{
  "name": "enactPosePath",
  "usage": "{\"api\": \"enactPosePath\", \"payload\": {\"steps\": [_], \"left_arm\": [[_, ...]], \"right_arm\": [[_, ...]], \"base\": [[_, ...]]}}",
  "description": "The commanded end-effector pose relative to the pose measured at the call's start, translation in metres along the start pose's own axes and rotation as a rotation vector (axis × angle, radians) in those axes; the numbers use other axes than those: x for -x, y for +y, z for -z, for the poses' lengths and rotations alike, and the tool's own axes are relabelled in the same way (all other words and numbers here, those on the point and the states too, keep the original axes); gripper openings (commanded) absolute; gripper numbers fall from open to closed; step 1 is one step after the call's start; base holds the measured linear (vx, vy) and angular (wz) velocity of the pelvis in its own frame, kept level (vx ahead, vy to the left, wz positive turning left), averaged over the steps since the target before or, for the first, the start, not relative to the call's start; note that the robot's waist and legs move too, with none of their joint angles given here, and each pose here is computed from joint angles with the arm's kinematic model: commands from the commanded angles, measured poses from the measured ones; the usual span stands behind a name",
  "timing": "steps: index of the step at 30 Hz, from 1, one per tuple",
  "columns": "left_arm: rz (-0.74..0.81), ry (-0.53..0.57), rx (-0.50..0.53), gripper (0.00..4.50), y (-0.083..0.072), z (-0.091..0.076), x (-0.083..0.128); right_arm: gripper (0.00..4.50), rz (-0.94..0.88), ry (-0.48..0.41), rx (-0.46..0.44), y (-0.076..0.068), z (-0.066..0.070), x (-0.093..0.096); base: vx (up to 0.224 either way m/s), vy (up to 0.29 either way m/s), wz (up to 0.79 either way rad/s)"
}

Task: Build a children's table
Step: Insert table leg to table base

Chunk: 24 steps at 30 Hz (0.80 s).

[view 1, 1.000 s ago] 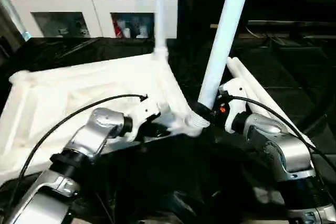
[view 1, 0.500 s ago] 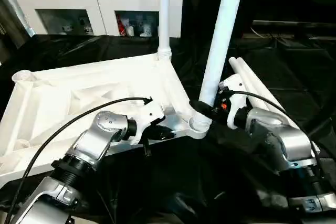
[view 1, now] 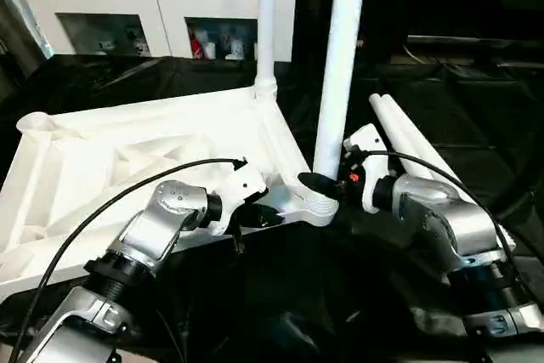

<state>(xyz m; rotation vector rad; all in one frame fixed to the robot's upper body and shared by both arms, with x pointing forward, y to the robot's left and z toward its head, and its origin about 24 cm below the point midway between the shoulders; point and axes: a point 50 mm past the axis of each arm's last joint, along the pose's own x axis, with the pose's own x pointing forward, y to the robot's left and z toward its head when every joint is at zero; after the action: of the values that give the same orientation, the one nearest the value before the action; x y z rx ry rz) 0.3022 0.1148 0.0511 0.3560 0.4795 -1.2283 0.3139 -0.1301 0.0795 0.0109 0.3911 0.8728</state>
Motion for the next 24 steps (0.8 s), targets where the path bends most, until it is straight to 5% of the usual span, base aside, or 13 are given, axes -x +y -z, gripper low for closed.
{"api": "enactPosePath", "payload": {"steps": [1, 12, 24], "left_arm": [[-0.004, -0.031, -0.032, 0.00, -0.001, -0.010, 0.001], [-0.017, -0.040, -0.016, 0.00, 0.002, -0.009, 0.002], [-0.050, -0.040, -0.019, 0.00, 0.006, -0.010, 0.003]], "right_arm": [[1.93, 0.013, 0.015, 0.002, -0.003, 0.001, -0.002], [1.93, 0.018, -0.045, -0.103, -0.008, 0.016, 0.006], [1.93, 0.012, -0.146, -0.112, -0.002, 0.041, 0.014]], "base": [[0.000, 0.000, 0.00], [0.000, 0.000, 0.00], [0.000, 0.000, 0.00]]}}
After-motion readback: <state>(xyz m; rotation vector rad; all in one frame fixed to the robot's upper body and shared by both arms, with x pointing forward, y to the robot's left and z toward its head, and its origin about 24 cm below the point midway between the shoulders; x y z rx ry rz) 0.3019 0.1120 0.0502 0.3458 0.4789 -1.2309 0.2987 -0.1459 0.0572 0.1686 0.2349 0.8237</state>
